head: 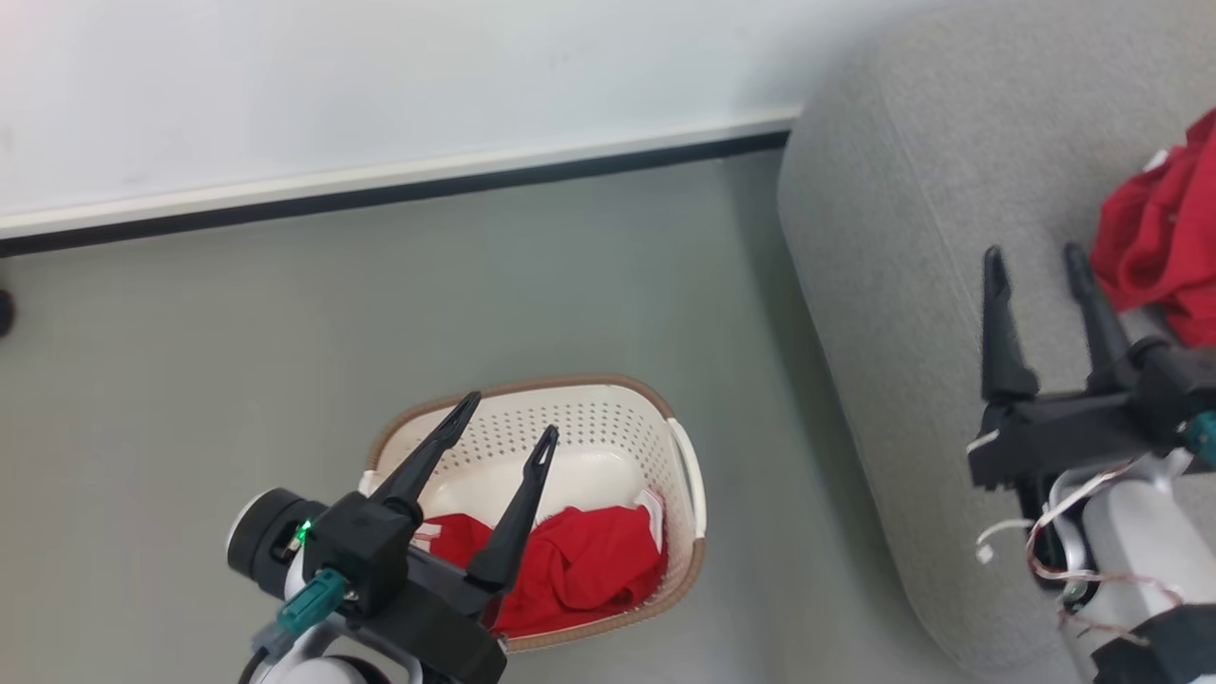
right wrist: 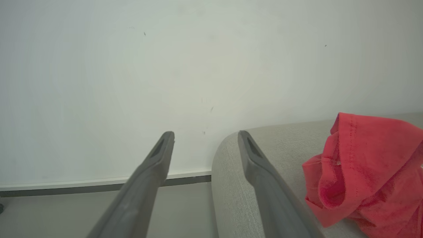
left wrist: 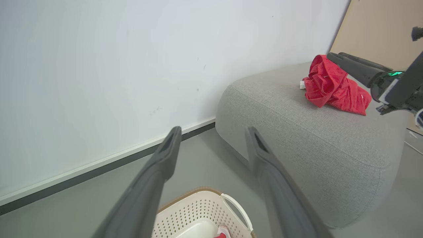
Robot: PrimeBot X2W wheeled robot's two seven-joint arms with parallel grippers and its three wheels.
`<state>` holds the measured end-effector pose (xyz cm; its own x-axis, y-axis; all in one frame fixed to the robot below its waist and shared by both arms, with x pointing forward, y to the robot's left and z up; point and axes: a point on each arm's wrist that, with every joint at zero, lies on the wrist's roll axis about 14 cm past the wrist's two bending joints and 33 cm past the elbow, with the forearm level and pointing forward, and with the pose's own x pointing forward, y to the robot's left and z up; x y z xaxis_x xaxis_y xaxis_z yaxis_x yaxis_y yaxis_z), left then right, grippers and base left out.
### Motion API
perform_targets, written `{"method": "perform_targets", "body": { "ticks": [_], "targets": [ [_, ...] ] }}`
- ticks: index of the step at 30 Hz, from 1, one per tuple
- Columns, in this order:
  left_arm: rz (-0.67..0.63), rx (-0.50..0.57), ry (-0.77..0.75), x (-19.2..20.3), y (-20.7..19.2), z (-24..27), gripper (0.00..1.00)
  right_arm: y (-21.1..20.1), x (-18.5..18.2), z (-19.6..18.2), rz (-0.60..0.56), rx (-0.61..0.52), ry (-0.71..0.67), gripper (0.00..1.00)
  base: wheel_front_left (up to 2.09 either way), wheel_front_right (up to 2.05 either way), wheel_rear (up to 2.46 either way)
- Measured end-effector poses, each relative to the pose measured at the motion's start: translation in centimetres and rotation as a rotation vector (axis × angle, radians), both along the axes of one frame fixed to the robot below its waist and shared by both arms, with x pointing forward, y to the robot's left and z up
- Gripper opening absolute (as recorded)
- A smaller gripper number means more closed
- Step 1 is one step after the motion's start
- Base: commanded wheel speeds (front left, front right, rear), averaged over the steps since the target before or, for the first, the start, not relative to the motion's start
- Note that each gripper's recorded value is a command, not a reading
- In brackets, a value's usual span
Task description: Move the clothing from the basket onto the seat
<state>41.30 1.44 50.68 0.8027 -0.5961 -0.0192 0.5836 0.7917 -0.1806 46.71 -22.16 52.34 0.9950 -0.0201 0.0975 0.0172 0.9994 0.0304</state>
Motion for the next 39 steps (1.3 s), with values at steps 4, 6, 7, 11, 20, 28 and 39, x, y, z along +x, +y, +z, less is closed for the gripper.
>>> {"method": "perform_targets", "body": {
  "ticks": [4,6,7,11,20,28,39],
  "targets": [
    [0.074,0.008,0.001,-0.2,2.1,0.2,1.00,2.5,-0.7,0.2,0.054,0.005,-0.013,1.00,0.00,0.00,0.00],
    [0.107,0.009,-0.006,-0.3,3.0,0.5,1.00,3.6,-1.0,0.5,0.077,0.011,-0.022,1.00,0.00,0.00,0.00],
    [0.126,0.008,-0.010,-0.2,3.5,0.6,1.00,4.2,-1.2,0.6,0.088,0.014,-0.026,1.00,0.00,0.00,0.00],
    [0.184,0.016,-0.014,-0.5,5.1,0.7,1.00,5.8,-2.1,0.4,0.121,0.033,-0.023,1.00,0.00,0.00,0.00],
    [0.264,0.010,-0.011,-1.5,7.4,1.0,1.00,6.9,-4.6,-0.6,0.137,0.048,0.012,1.00,0.00,0.00,0.00],
    [0.298,0.014,-0.021,-2.3,8.4,1.3,1.00,7.5,-6.4,-1.1,0.147,0.059,0.035,1.00,0.00,0.00,0.00],
    [0.355,0.012,0.006,-3.5,9.9,0.6,1.00,7.4,-8.1,-1.2,0.132,0.070,0.048,1.00,0.00,0.00,0.00]
  ]
}}
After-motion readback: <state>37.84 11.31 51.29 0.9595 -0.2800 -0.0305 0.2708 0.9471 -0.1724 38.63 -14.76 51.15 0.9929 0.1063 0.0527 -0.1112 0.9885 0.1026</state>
